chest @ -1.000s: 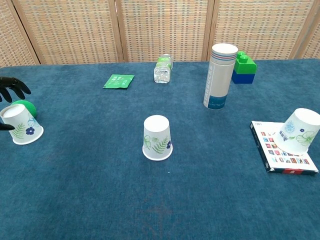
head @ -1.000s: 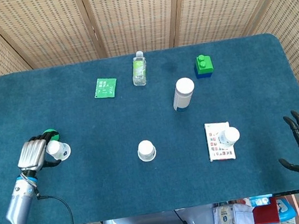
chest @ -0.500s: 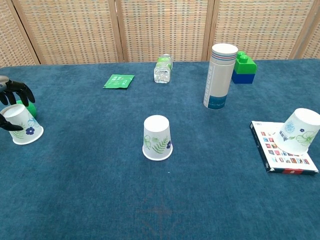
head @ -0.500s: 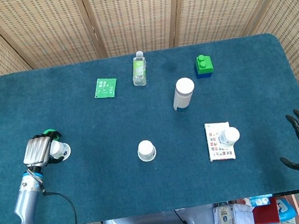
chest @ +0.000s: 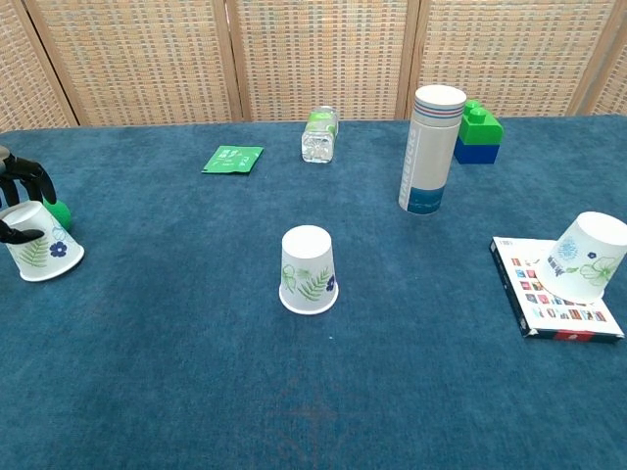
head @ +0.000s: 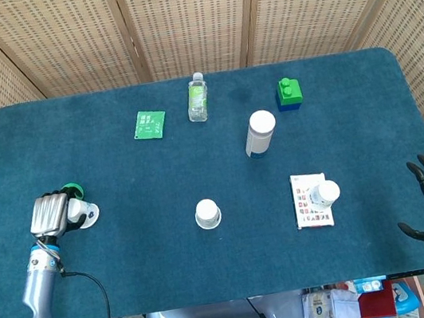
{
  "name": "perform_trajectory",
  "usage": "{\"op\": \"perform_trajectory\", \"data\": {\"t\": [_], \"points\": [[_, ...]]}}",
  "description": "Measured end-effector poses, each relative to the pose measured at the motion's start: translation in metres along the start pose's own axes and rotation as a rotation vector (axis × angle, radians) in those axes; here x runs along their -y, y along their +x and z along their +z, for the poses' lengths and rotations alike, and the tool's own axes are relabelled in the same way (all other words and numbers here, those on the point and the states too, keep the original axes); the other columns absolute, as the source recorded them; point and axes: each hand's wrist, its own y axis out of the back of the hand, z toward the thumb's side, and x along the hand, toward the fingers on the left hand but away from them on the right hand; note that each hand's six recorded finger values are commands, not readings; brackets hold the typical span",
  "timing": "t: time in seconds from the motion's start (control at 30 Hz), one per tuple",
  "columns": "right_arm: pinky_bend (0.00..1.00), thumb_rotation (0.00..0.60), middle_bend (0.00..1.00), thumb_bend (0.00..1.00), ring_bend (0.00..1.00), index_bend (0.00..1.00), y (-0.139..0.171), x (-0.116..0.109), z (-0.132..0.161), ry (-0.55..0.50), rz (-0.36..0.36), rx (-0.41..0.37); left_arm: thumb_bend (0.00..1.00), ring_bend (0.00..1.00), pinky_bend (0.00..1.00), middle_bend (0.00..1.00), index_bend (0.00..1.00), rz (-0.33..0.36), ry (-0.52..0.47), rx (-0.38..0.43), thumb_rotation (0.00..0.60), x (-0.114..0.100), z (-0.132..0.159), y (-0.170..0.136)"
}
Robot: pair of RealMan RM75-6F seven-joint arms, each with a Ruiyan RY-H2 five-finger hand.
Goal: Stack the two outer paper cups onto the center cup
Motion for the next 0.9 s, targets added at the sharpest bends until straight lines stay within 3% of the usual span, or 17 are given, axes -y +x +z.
{"op": "perform_trajectory", "data": {"t": [0.2, 0.4, 0.6, 0.83, 0.9], "points": [[0.0, 0.6, 0.0, 0.0, 0.0, 0.0, 0.0, 0.001, 0.0, -0.002, 0.003, 0.001, 0.33, 0.43, 0.38, 0.43, 0.4, 0.025, -0.024, 0.008, 0.6, -0.01, 0.001, -0.002], [0.0, 0.6, 0.0, 0.0, 0.0, 0.0, 0.0, 0.001, 0.0, -0.006, 0.006, 0.001, 0.33, 0.43, 0.38, 0.43, 0.4, 0.081, -0.064, 0.068, 0.6, -0.036, 0.015, -0.012], [0.0, 0.6, 0.0, 0.0, 0.0, 0.0, 0.0, 0.001, -0.001, -0.011, 0.008, 0.003, 0.33, 0.43, 0.38, 0.43, 0.4, 0.133, -0.098, 0.217, 0.6, -0.066, 0.056, -0.034], [0.0, 0.6, 0.0, 0.0, 0.0, 0.0, -0.001, 0.002, -0.001, -0.012, 0.016, 0.003, 0.33, 0.43, 0.38, 0.43, 0.4, 0.208, -0.132, 0.476, 0.6, -0.098, 0.133, -0.069], [0.0, 0.6, 0.0, 0.0, 0.0, 0.0, -0.001, 0.002, -0.001, -0.012, 0.016, 0.002, 0.33, 0.43, 0.38, 0.43, 0.4, 0.221, -0.124, 0.517, 0.6, -0.103, 0.148, -0.072]]}}
